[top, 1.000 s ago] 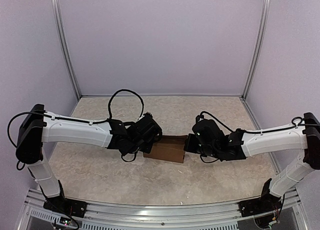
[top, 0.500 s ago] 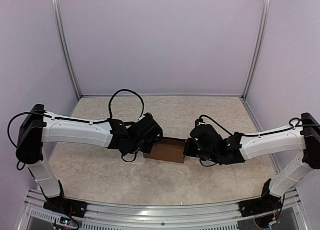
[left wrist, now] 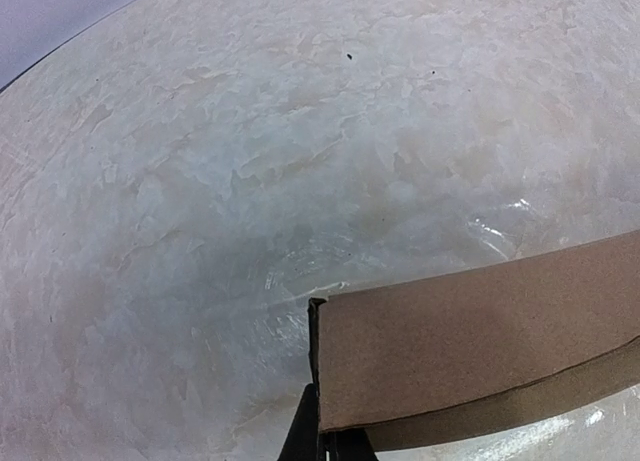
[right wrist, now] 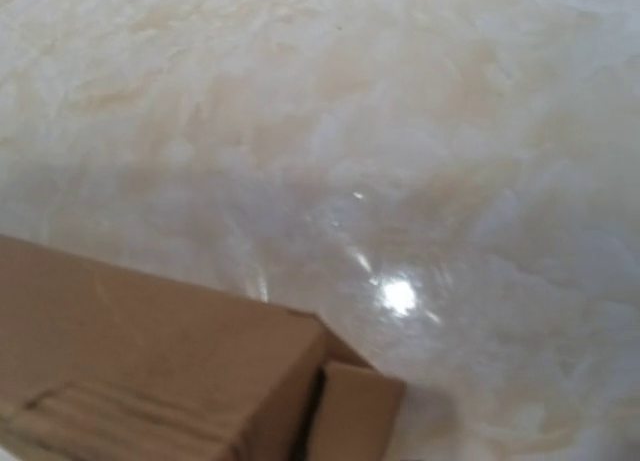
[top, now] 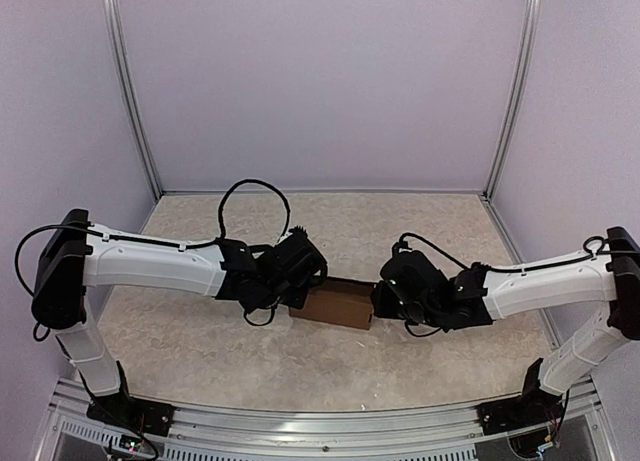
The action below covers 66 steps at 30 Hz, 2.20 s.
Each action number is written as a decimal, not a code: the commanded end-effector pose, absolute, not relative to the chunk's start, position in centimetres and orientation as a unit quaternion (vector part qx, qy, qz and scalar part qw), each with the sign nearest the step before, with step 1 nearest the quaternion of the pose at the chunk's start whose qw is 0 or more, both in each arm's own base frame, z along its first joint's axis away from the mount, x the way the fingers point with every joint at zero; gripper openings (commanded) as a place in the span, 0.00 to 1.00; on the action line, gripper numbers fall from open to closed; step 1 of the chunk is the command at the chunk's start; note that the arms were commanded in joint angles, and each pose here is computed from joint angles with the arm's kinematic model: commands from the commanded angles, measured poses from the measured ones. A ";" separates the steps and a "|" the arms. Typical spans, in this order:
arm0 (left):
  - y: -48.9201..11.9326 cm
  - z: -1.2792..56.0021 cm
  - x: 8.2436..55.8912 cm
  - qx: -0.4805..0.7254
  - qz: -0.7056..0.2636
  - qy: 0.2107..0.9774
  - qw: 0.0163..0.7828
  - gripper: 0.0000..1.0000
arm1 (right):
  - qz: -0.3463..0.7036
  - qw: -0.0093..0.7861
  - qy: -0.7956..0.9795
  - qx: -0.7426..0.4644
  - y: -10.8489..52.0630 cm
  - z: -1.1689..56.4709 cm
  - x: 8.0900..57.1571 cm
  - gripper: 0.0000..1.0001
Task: Fold the paper box
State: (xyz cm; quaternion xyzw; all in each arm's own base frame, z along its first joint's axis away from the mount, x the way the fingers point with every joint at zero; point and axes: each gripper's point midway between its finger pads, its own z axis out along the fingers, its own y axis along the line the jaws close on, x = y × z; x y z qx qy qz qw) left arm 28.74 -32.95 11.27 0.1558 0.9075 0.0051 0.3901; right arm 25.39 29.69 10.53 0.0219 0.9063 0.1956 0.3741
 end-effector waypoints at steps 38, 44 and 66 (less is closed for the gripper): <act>-34.6 9.5 27.3 0.142 -0.010 0.921 0.363 0.05 | 0.191 0.421 0.884 -0.068 34.2 11.1 26.8 0.00; -34.3 9.1 26.2 0.148 -0.014 0.923 0.356 0.17 | 0.163 0.410 0.896 -0.054 33.2 7.9 26.2 0.00; -35.1 20.1 23.0 0.229 -0.235 0.867 0.376 0.57 | 0.143 0.418 0.894 -0.075 32.9 7.4 26.3 0.00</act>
